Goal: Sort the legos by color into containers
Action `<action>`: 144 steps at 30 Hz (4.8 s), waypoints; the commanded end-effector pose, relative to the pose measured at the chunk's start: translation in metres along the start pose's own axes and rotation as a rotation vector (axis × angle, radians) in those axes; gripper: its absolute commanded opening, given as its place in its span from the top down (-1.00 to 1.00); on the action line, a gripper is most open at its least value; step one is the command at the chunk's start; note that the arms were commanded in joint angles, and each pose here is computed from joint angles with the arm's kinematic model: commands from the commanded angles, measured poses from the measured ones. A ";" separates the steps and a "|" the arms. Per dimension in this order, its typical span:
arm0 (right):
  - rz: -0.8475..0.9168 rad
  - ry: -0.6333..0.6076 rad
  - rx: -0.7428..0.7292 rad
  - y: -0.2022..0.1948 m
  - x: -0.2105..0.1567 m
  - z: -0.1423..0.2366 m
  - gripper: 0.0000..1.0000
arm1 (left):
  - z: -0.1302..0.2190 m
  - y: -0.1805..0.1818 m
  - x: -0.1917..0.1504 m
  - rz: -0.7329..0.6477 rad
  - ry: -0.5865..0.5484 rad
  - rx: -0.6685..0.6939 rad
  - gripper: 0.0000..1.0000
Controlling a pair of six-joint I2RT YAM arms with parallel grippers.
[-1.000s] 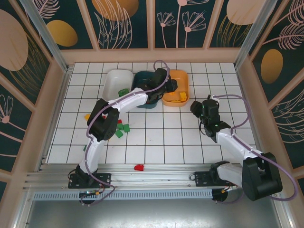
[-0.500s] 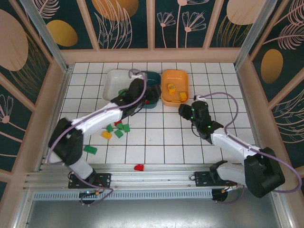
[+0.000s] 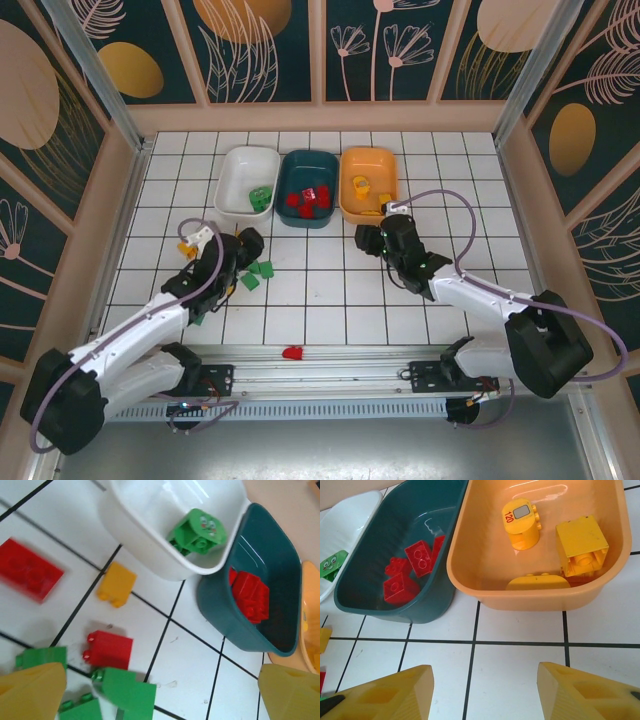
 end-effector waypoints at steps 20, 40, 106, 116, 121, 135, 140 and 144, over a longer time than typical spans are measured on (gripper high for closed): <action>0.014 -0.072 -0.005 0.008 0.013 0.002 -0.15 | -0.012 0.071 -0.037 0.273 0.278 0.294 -0.37; 0.013 -0.073 -0.002 0.007 0.012 0.003 -0.15 | -0.040 0.075 -0.017 0.235 0.318 0.370 -0.21; -0.252 -0.173 -0.130 -0.064 0.025 0.022 -0.15 | -0.140 -0.274 -0.010 -0.430 0.230 -0.440 0.22; -0.244 -0.170 -0.122 -0.064 0.026 0.023 -0.16 | -0.185 -0.283 -0.042 -0.437 0.316 -0.404 0.13; -0.243 -0.169 -0.117 -0.064 0.027 0.024 -0.16 | -0.196 -0.275 -0.052 -0.424 0.357 -0.360 0.04; -0.173 -0.151 -0.030 -0.043 0.027 0.025 -0.17 | -0.103 -0.228 0.022 -0.358 0.063 -0.285 -0.28; -0.089 -0.136 -0.011 -0.020 0.025 0.022 -0.17 | -0.078 -0.118 0.061 -0.131 0.037 -0.141 -0.35; -0.059 -0.117 0.013 -0.011 0.022 0.019 -0.18 | -0.065 -0.036 0.075 -0.006 0.021 0.037 -0.47</action>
Point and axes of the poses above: each hand's point on the last joint's axis, 136 mm out from that joint toward the fingers, its own z axis back along the fingers, its own y axis along the line the jaws close on, x = y × z, the point moved 10 cm from there along z, back along the fingers, and after that the axes turned 4 degrees about -z, right-handed, at the moved point
